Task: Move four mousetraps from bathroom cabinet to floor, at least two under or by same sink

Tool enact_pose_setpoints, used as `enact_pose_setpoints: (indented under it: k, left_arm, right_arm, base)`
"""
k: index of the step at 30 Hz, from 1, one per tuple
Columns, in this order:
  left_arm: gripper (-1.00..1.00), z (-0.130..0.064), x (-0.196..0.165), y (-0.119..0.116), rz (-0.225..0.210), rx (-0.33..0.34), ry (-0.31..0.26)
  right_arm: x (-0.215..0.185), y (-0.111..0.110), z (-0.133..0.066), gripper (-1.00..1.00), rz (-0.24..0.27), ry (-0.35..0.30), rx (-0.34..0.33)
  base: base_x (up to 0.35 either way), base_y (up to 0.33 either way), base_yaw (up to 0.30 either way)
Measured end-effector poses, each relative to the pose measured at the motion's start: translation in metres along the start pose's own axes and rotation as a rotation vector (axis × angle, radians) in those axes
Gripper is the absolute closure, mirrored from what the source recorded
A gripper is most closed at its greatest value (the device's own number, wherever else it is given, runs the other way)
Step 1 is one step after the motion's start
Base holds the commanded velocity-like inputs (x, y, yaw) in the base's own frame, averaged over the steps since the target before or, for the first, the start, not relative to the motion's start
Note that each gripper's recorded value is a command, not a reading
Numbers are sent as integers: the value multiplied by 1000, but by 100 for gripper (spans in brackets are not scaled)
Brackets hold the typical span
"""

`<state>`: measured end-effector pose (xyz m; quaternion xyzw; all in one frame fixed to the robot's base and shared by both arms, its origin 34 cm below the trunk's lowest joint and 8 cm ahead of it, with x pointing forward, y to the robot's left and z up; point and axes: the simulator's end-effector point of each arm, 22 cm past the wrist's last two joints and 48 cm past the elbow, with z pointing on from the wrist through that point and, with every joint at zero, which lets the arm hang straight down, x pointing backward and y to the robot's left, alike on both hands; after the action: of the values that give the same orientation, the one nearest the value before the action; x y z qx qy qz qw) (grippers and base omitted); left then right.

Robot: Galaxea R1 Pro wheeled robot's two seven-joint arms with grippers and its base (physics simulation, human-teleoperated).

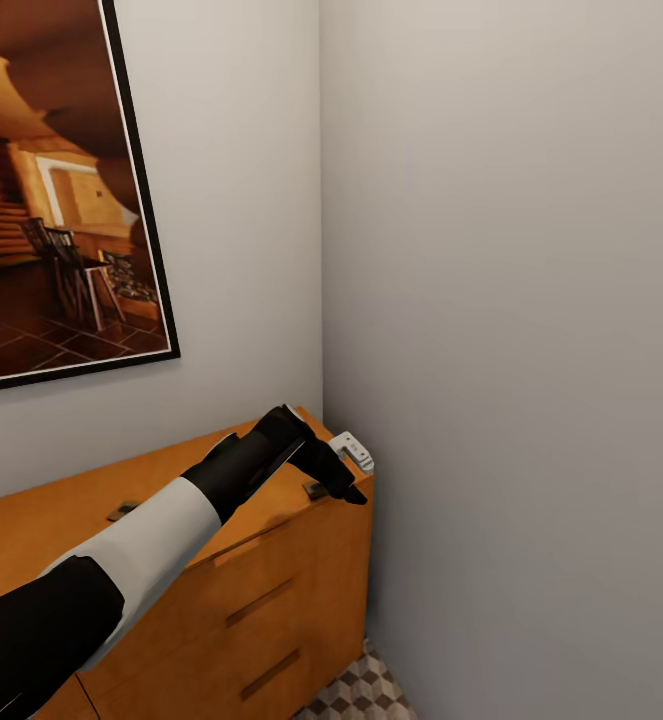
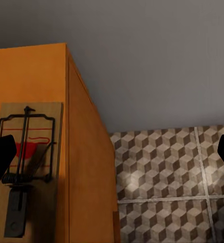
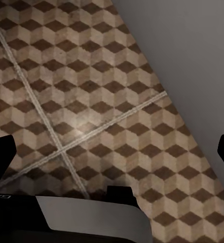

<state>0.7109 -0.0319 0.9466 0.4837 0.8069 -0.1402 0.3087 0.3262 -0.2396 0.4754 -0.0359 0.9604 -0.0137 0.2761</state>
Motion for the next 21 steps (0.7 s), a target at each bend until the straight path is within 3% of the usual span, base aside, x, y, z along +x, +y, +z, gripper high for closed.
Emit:
enact_pose_setpoints:
  k: [21]
  left_arm:
    - [-100,0,0,0,-1,0,1]
  right_arm:
    - [0,0,0,-100,0,0,0]
  base:
    - [-8,0,0]
